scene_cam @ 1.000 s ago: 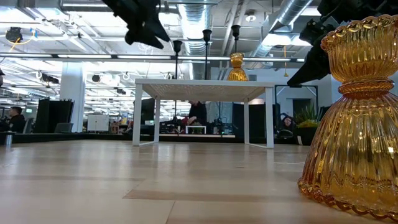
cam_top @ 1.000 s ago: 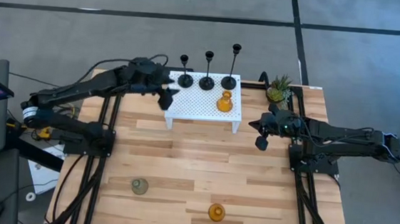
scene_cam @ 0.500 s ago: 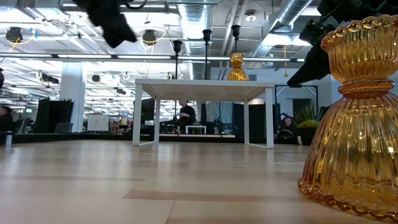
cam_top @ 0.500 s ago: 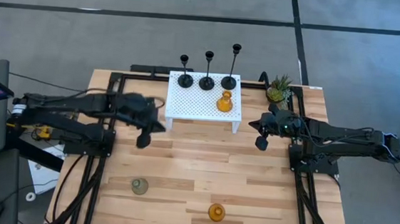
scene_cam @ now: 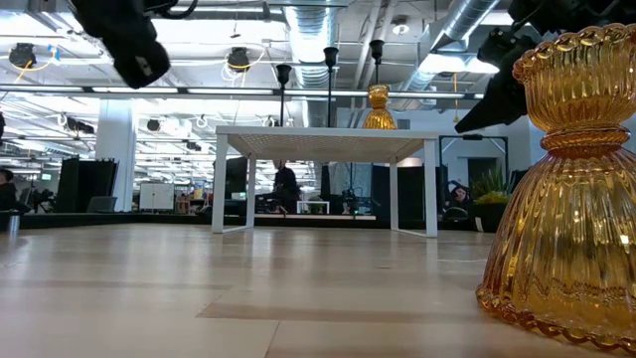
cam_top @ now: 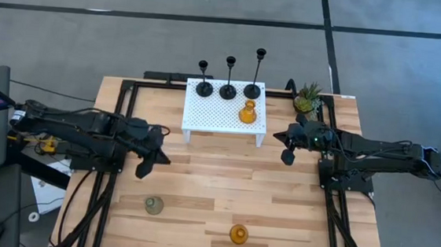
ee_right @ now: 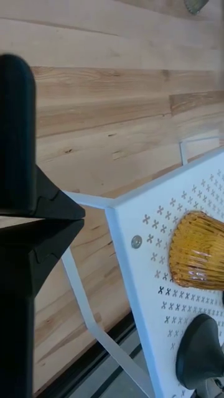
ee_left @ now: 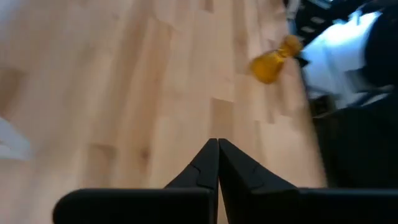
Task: Pick & Place candle stick holders
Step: Put the clear candle holder on the shelf
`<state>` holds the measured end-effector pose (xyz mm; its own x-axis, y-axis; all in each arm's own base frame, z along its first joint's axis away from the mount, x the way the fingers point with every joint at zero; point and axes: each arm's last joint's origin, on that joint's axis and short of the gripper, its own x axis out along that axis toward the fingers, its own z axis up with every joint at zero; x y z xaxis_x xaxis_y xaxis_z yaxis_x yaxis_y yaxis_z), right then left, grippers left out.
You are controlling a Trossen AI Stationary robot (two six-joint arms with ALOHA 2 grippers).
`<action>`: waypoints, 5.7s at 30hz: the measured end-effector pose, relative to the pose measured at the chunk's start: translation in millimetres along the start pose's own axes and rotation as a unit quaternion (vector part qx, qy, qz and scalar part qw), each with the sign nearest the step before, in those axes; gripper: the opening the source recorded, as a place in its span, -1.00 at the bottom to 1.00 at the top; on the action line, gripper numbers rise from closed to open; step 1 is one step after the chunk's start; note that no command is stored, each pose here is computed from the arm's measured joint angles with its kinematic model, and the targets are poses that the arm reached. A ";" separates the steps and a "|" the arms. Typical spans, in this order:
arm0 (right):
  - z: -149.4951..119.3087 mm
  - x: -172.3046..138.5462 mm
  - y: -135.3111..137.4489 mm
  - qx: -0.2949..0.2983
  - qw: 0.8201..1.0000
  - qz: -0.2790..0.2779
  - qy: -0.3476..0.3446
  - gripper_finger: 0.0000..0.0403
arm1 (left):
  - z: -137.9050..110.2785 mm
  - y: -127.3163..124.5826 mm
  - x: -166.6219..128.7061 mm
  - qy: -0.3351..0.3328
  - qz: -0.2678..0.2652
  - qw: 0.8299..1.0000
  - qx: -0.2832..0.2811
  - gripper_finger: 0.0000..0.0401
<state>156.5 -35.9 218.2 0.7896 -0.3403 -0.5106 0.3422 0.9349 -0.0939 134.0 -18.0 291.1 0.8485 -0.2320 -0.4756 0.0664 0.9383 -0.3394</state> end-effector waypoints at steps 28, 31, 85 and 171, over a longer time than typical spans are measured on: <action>0.2 0.0 0.0 0.039 0.999 0.000 -0.001 -1.00 | -9.4 -54.0 31.4 0.193 -0.043 0.954 -0.223 -0.99; 0.4 0.0 0.1 0.040 0.999 0.000 -0.002 -1.00 | -16.0 -62.3 33.8 0.220 -0.045 0.947 -0.230 -0.99; 1.6 -0.1 0.4 0.054 0.999 0.003 -0.008 -1.00 | -38.2 -65.8 116.2 0.234 0.047 0.971 -0.009 -0.99; 2.3 -0.1 0.3 0.050 0.999 0.001 -0.012 -1.00 | -123.6 37.6 100.3 -0.119 0.017 0.975 0.185 -0.44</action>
<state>157.7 -35.8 220.3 0.8021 -0.3415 -0.4899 0.3881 0.9216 -0.0069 156.8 -37.7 130.3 0.9486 -0.1745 -0.2638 0.1838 0.9829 0.0106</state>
